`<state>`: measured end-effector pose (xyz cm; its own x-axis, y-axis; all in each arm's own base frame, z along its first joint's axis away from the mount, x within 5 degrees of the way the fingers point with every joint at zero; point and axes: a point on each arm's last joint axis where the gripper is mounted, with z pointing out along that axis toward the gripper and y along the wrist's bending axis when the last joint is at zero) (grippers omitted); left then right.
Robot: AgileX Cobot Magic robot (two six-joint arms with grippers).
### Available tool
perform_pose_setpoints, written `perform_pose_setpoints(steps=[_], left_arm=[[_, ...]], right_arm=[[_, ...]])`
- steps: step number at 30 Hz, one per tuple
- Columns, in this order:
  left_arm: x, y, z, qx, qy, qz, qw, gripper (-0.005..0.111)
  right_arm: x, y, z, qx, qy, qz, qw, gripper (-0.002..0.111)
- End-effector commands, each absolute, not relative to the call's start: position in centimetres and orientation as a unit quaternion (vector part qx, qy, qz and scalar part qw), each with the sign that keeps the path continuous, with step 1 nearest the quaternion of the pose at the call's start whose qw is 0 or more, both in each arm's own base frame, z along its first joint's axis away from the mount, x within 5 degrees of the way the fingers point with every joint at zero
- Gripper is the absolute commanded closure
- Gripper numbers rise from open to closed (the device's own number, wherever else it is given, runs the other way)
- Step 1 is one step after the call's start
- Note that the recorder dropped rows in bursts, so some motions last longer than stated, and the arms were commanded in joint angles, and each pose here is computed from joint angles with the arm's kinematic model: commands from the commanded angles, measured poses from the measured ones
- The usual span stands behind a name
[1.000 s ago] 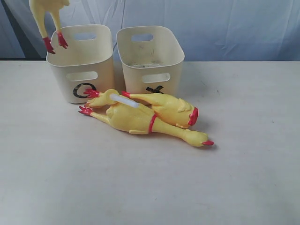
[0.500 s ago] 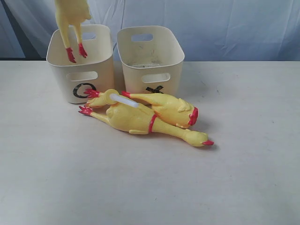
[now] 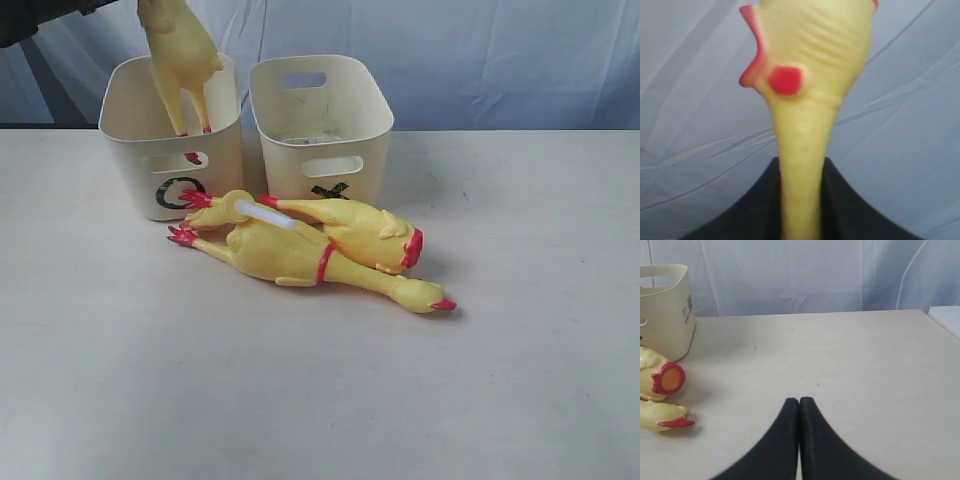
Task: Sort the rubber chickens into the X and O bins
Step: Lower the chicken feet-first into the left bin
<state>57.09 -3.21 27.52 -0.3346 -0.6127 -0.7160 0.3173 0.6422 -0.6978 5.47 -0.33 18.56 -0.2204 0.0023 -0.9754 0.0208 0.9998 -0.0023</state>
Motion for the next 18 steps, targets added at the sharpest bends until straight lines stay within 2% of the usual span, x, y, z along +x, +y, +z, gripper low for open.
perform_pose_setpoints(steps=[1,9,14,18], left_arm=[[57.0,-3.4,27.7,-0.115,0.719,-0.411,0.549,0.107],[56.9,-3.5,26.7,-0.144,0.750,-0.402,0.506,0.107],[56.6,-5.3,26.2,-0.137,0.771,-0.399,0.477,0.107],[56.5,-5.3,25.5,-0.155,0.790,-0.383,0.454,0.107]], right_arm=[[5.4,-0.3,18.6,0.007,0.778,-0.006,0.628,0.109],[5.4,-0.3,18.6,0.007,0.778,-0.006,0.628,0.109],[5.4,-0.3,18.6,0.007,0.778,-0.006,0.628,0.109],[5.4,-0.3,18.6,0.007,0.778,-0.006,0.628,0.109]])
